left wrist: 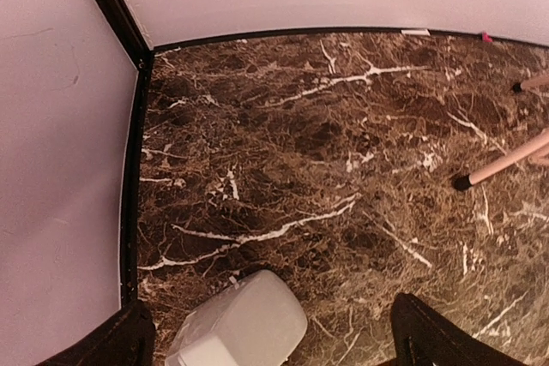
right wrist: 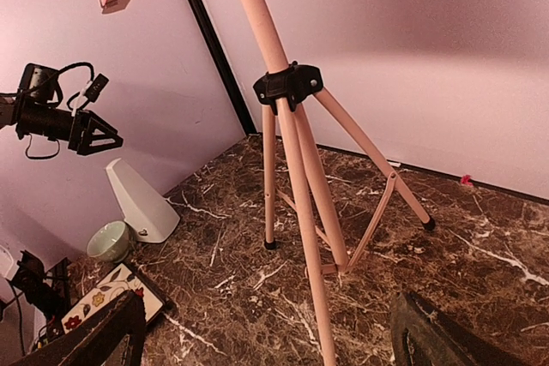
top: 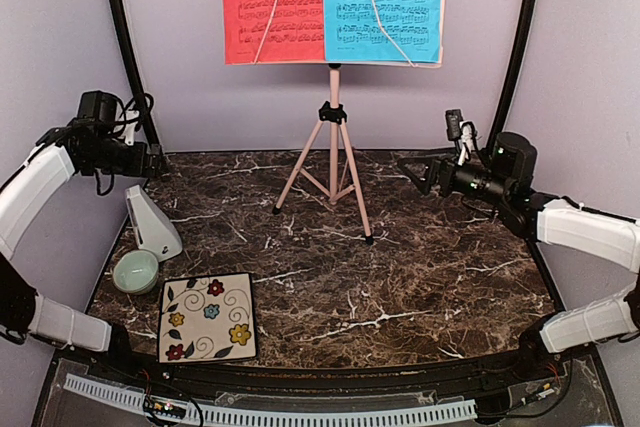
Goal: Set up the instrument practice props
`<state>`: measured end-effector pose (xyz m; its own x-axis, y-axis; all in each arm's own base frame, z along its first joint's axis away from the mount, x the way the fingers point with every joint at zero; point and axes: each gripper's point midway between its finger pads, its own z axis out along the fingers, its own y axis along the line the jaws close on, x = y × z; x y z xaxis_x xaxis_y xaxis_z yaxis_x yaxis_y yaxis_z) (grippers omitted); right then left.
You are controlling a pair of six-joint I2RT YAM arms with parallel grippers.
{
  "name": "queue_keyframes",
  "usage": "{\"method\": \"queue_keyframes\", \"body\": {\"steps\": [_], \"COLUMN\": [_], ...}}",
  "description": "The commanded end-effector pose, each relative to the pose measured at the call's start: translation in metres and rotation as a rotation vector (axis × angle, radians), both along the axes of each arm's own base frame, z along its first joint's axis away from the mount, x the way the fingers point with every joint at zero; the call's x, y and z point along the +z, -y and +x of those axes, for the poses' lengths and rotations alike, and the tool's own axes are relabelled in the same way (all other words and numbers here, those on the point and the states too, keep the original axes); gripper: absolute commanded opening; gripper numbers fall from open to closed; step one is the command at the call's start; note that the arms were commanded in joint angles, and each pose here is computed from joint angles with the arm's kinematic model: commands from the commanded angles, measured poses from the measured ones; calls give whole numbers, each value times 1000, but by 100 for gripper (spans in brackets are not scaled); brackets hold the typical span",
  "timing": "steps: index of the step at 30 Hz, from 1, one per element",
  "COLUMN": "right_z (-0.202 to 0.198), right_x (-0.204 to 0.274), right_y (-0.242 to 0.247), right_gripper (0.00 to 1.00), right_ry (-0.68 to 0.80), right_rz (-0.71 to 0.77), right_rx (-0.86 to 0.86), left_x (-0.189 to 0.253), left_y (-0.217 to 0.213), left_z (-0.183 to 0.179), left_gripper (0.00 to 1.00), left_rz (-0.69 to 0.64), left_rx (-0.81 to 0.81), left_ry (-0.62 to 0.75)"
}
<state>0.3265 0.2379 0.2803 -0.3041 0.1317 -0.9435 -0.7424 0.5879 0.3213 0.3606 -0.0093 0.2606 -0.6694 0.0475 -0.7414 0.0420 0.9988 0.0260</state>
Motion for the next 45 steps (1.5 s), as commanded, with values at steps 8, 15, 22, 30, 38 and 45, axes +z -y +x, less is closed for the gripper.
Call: {"method": "queue_keyframes", "body": {"steps": [8,15,22,30,38,45], "right_z": [-3,-6,-6,-4,-2,-1], "right_x": [24,34,37,37,35,34], "right_y": [-7,-11,-14,-13,-12,-10], "right_gripper": [100,100,100,100,100,100], "right_ry": [53,64,61,53,40,32], "right_rz": [112,151,174,183,188,184], "right_rx": [58,93,109,101,90,74], "left_x": [-26,-55,-66,-97,-89,-84], "left_y": [10,-23,-47,-64,-47,-22], "left_z": [-9,-2,-14,-31,-26,-7], "left_gripper": [99,99,99,96,79,61], "left_rz": [57,206,188,5,-195,-141], "left_rx": [-178,-75,79,443,523,476], "left_ry": [-236,-289,-264,-244,-81,-77]}}
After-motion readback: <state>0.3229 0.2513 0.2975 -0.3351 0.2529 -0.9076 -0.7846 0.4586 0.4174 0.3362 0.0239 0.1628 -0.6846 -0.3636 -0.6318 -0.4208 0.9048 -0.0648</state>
